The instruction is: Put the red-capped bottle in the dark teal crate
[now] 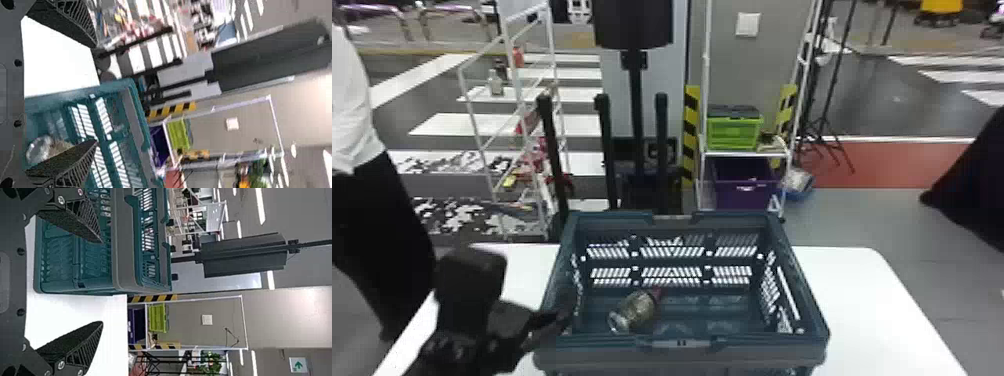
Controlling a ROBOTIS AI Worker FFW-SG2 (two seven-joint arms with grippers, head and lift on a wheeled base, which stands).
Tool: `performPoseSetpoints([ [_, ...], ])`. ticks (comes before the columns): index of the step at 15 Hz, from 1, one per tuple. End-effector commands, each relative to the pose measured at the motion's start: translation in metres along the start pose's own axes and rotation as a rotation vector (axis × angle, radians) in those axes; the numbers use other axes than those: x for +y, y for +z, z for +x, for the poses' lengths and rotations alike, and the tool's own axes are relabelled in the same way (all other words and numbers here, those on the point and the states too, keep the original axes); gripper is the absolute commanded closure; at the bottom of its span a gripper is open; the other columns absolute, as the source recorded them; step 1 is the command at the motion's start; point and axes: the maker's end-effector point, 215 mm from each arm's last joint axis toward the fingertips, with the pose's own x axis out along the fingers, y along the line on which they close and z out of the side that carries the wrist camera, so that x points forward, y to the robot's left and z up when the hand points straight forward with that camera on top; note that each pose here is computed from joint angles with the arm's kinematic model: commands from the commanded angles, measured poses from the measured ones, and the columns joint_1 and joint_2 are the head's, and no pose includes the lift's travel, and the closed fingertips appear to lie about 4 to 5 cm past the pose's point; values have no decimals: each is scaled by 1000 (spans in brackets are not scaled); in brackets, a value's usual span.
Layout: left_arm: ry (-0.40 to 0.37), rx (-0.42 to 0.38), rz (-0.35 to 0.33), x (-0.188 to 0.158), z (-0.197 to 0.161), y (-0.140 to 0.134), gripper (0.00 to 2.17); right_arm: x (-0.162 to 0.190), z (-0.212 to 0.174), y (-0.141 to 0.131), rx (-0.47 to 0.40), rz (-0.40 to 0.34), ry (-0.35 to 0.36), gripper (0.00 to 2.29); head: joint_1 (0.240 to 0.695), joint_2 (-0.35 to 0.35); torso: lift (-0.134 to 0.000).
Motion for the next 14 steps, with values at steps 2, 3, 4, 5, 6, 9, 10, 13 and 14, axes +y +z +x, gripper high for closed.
performPoseSetpoints([
  [2, 74, -134, -25, -1, -56, -6, 19, 0, 2, 0, 1, 5, 2, 151, 499, 0, 0],
  [3, 95, -186, -42, -2, -72, -6, 19, 1, 3, 0, -1, 6, 5, 151, 499, 0, 0],
  [4, 123, -253, -69, -3, -93, -4, 19, 1, 3, 0, 0, 3, 7, 151, 499, 0, 0],
  [5, 152, -294, -101, -5, -112, -8, 19, 1, 3, 0, 0, 1, 10, 151, 499, 0, 0],
  [6, 163, -320, -125, -10, -127, -14, 19, 1, 4, -1, 2, 0, 11, 151, 499, 0, 0],
  [9, 163, -334, -177, -32, -158, -49, 19, 5, 6, -3, 12, -3, 28, 151, 499, 0, 0],
  [10, 169, -324, -188, -37, -165, -63, 19, 6, 7, -3, 13, -3, 30, 151, 499, 0, 0],
  [13, 178, -276, -215, -49, -176, -97, 19, 10, 7, -6, 21, -3, 38, 151, 499, 0, 0],
  [14, 171, -271, -224, -55, -179, -102, 19, 11, 7, -6, 20, -4, 43, 151, 499, 0, 0],
])
